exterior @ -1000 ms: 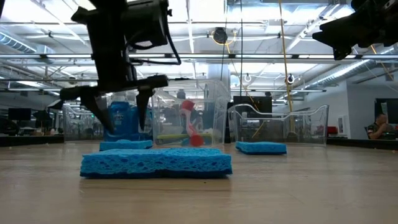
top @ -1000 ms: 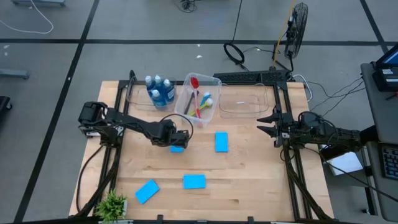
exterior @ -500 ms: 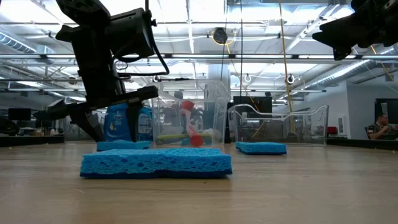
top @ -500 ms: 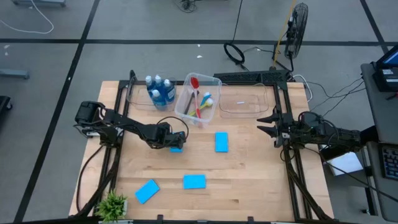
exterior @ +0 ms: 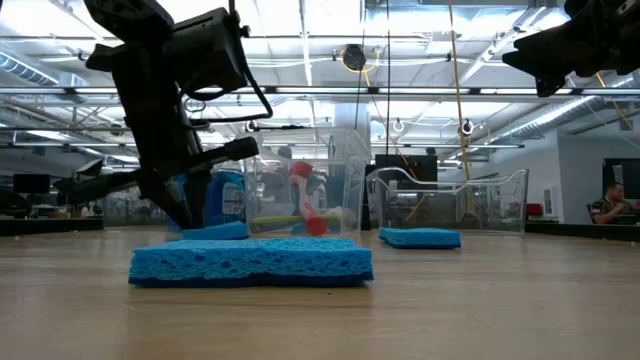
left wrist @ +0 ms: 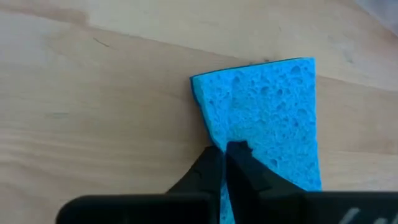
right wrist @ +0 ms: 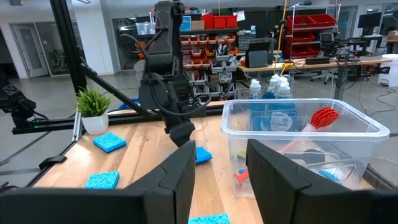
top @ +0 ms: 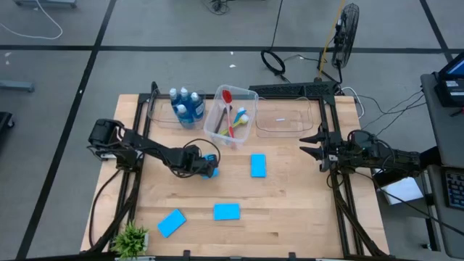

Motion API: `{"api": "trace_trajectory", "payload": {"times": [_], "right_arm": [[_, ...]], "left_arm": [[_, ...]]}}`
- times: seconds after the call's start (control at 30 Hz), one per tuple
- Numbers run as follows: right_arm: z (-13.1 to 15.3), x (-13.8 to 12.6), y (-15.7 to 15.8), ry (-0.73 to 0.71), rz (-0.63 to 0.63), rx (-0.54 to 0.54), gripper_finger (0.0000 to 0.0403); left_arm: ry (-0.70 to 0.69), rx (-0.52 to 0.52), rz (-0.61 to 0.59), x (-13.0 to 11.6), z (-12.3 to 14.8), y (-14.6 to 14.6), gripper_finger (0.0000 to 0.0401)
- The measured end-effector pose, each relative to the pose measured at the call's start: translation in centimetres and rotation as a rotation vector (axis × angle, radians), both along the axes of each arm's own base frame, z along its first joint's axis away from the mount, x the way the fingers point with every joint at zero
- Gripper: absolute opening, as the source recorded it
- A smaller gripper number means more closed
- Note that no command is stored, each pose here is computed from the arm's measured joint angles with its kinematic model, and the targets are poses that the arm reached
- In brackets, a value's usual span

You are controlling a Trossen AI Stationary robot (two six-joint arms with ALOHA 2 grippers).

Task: Pick & Place Kitchen Sink Supplies
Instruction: Put the blue sponge into the right transparent bin

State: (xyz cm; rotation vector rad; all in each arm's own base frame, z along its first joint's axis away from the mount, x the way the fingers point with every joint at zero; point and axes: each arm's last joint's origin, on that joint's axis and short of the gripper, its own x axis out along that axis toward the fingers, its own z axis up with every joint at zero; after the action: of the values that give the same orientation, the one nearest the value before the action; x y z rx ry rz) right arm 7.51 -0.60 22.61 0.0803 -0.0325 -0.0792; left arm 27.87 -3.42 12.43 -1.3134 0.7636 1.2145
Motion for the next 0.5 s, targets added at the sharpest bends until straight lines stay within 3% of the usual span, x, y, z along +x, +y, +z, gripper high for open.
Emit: {"api": "trace_trajectory", "payload": {"times": [0.5], "right_arm": [[0.0,0.0,0.0,-0.001,0.004,0.014,0.013]], "left_arm": [[-0.048,0.001,-0.041,0.7,0.8,-2.0,0.0003]]}}
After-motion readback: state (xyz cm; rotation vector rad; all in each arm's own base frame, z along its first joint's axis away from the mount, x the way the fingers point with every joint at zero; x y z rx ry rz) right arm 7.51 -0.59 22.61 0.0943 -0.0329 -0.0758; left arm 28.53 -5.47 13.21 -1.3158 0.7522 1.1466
